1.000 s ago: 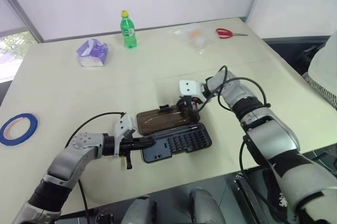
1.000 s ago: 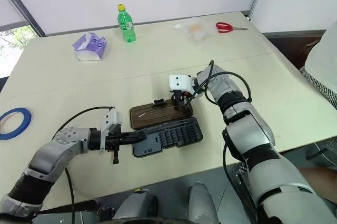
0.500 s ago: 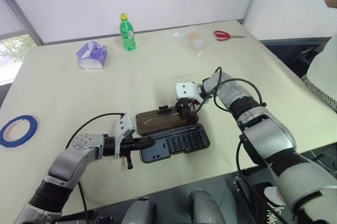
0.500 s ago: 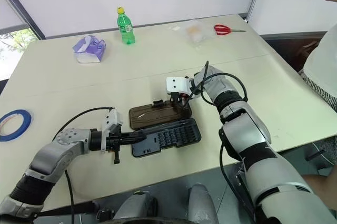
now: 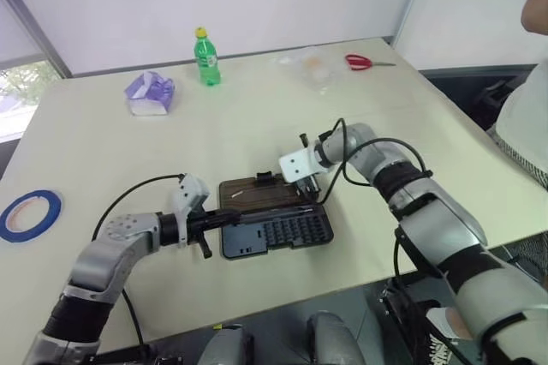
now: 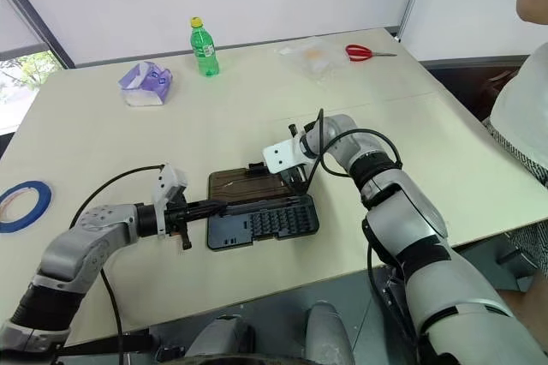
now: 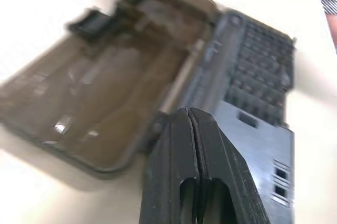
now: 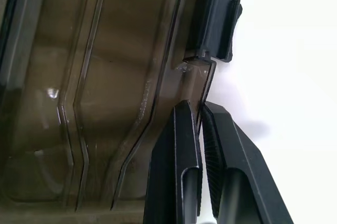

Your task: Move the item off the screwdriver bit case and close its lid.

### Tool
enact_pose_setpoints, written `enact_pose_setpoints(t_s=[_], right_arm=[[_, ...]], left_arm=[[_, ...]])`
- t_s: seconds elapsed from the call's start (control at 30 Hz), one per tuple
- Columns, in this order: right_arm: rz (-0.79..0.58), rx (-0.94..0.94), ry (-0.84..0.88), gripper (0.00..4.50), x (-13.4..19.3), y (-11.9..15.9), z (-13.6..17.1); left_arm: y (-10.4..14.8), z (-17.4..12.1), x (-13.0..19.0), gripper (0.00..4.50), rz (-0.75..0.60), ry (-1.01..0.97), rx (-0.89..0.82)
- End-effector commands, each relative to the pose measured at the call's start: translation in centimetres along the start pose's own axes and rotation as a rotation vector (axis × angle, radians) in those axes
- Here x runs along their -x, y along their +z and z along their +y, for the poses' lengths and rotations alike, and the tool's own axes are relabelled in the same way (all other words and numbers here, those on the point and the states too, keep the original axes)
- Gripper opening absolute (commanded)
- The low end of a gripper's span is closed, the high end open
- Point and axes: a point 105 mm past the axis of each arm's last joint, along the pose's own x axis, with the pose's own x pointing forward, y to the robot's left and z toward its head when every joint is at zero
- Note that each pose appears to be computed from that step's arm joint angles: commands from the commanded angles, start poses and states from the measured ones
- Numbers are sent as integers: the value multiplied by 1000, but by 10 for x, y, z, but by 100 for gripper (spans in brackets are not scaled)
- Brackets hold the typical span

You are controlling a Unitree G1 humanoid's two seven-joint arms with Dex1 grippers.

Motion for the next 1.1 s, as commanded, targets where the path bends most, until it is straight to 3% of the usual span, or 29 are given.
enact_pose_setpoints(t_s=[0.03, 0.47, 0.87, 1.1], right_arm=[[70, 49, 82, 13, -8, -9, 27], [15, 104, -138, 13, 22, 37, 22], [69, 147, -261, 13, 44, 41, 5], [81, 135, -326, 13, 62, 42, -6]], left_arm=[[12, 2, 0, 0, -34, 3, -21], [20, 11, -3, 0, -78, 20, 1], [72, 58, 25, 0, -331, 220, 114], [55, 69, 22, 0, -267, 264, 109]])
